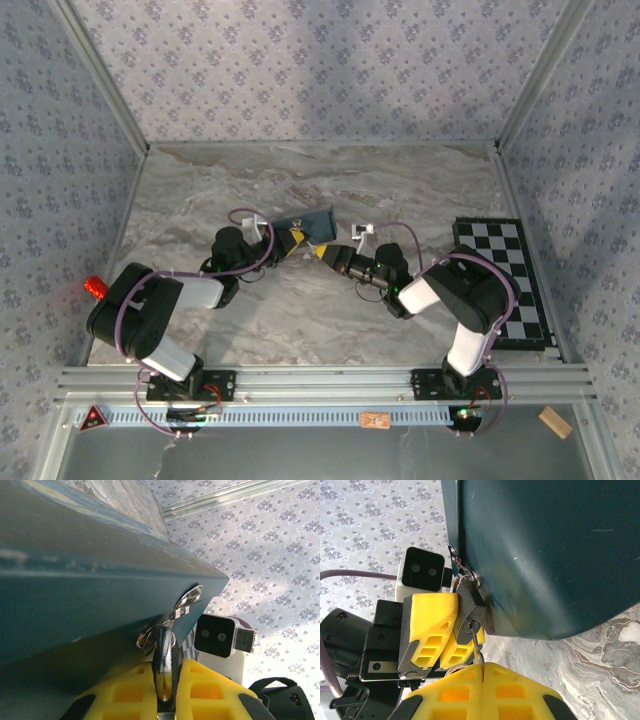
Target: Unlock the padlock with the key
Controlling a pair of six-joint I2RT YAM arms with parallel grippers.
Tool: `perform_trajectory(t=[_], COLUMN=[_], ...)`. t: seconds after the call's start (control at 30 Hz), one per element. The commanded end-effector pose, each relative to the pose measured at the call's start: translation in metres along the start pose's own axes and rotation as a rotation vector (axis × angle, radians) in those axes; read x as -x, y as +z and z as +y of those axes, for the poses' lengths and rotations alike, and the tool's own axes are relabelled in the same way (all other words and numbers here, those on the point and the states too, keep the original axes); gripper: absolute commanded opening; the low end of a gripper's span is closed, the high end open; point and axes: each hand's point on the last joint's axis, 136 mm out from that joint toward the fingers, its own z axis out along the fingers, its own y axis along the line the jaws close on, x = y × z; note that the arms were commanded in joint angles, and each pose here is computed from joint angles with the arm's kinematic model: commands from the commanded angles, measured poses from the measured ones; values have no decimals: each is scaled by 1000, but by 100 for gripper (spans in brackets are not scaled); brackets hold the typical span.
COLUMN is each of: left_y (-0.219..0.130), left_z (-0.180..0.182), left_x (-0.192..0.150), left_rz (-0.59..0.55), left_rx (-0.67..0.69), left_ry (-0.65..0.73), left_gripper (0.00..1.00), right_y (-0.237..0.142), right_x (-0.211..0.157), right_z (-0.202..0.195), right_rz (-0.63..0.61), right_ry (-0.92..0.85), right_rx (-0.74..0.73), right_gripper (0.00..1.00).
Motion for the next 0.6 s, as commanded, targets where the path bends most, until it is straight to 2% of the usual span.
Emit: perform_trajectory(t=[0.0,0.57], left_y=[5,5], left_z=[-36,-38], left_x=[-9,-8], left_rz=[61,60], left_rx=[-121,-109], left_ry=[89,107], left_gripper=[0,0], right_y=[-3,0], right_x=[13,12], right_z=[15,17], right_rz=[-45,-36], right_ry=[-42,-36], right_rx=[36,47], right_gripper=[0,0])
